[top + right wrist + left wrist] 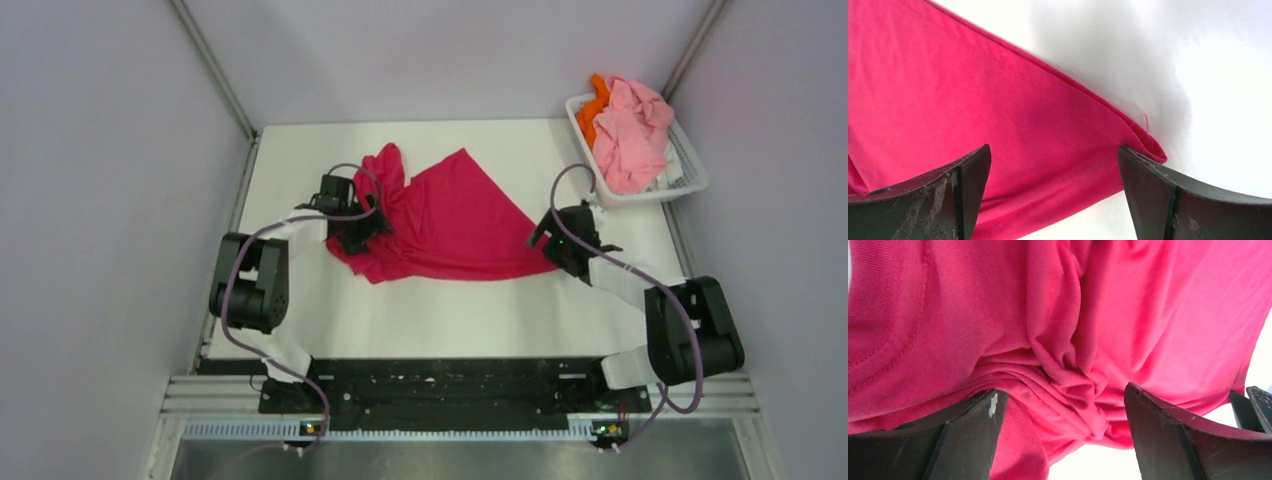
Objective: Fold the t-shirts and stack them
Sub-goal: Flatten out the tshirt
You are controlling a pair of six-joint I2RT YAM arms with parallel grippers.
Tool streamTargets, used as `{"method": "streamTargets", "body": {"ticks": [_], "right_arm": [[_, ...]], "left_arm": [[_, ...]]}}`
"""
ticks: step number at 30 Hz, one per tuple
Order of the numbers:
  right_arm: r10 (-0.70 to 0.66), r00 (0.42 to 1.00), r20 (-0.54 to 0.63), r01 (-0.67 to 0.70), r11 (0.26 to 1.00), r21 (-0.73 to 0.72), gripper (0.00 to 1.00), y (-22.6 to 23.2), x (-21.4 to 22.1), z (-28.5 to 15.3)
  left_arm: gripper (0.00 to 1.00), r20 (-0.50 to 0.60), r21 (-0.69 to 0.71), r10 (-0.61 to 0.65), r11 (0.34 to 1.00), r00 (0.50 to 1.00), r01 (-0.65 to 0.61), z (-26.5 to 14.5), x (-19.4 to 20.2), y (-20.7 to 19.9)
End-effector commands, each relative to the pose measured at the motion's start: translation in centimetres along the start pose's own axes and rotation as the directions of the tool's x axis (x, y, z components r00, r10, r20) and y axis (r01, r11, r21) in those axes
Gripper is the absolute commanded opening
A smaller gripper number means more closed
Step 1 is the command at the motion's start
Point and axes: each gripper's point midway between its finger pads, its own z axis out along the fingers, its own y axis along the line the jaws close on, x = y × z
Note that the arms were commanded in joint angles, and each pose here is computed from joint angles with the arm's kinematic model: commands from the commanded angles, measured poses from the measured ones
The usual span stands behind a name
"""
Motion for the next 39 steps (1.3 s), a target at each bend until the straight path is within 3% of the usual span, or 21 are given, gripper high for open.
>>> {"method": "streamTargets", "body": {"ticks": [1, 6, 10, 14, 19, 21, 25, 28, 33, 39], "right_arm": [[0.011, 0.99, -0.138, 0.018, 0.977, 0.21, 0.98, -5.6, 2.7, -0.4], [-0.016, 0.996, -0.093, 0.03, 0.988, 0.149, 0.98, -3.7, 0.5, -1.8], [-0.015, 1.0, 0.007, 0.014, 0.991, 0.133, 0.99, -3.4, -1.8, -4.7], [0.027, 0.991, 0.131, -0.033, 0.999, 0.041, 0.99, -2.3, -3.8, -7.9], [0.047, 0.981, 0.188, -0.048, 0.999, 0.0, 0.99, -2.7, -4.0, -9.5], [0.047, 0.983, 0.178, -0.046, 0.999, -0.009, 0.99, -2.7, -3.5, -9.5], [0.041, 0.986, 0.163, -0.04, 0.999, -0.011, 0.98, -2.7, -3.2, -9.5], [0.039, 0.985, 0.168, -0.037, 0.999, -0.018, 0.98, -2.6, -3.3, -9.6], [0.033, 0.983, 0.181, -0.03, 0.999, -0.023, 0.98, -2.7, -3.5, -9.9], [0.029, 0.98, 0.194, -0.026, 0.999, -0.022, 0.98, -2.8, -3.6, -10.2]], "left_arm": [[0.9, 0.009, 0.009, 0.107, 0.994, 0.994, -0.107, 1.1, -1.3, -3.2], [0.96, 0.146, -0.033, 0.179, 0.984, 0.973, -0.176, -5.1, -1.5, -4.4], [0.99, 0.243, -0.104, 0.143, 0.987, 0.959, -0.121, -9.8, 1.0, -1.0], [0.99, 0.236, -0.169, 0.095, 0.984, 0.967, -0.056, -11.3, 5.4, 3.9], [0.88, 0.168, -0.121, 0.024, 0.993, 0.986, -0.004, -9.7, 9.8, 6.5], [0.73, 0.143, -0.047, 0.007, 0.999, 0.99, -0.001, -8.5, 10.5, 5.6], [0.66, 0.186, 0.028, 0.002, 1.0, 0.983, -0.008, -6.6, 8.5, 3.4], [0.56, 0.246, -0.067, 0.006, 0.998, 0.969, 0.011, -5.1, 6.4, 4.5], [0.39, 0.234, -0.171, 0.014, 0.985, 0.972, 0.027, -2.7, 4.8, 5.1], [0.35, 0.184, -0.16, 0.0, 0.987, 0.983, 0.03, 0.1, 4.1, 4.0]]}}
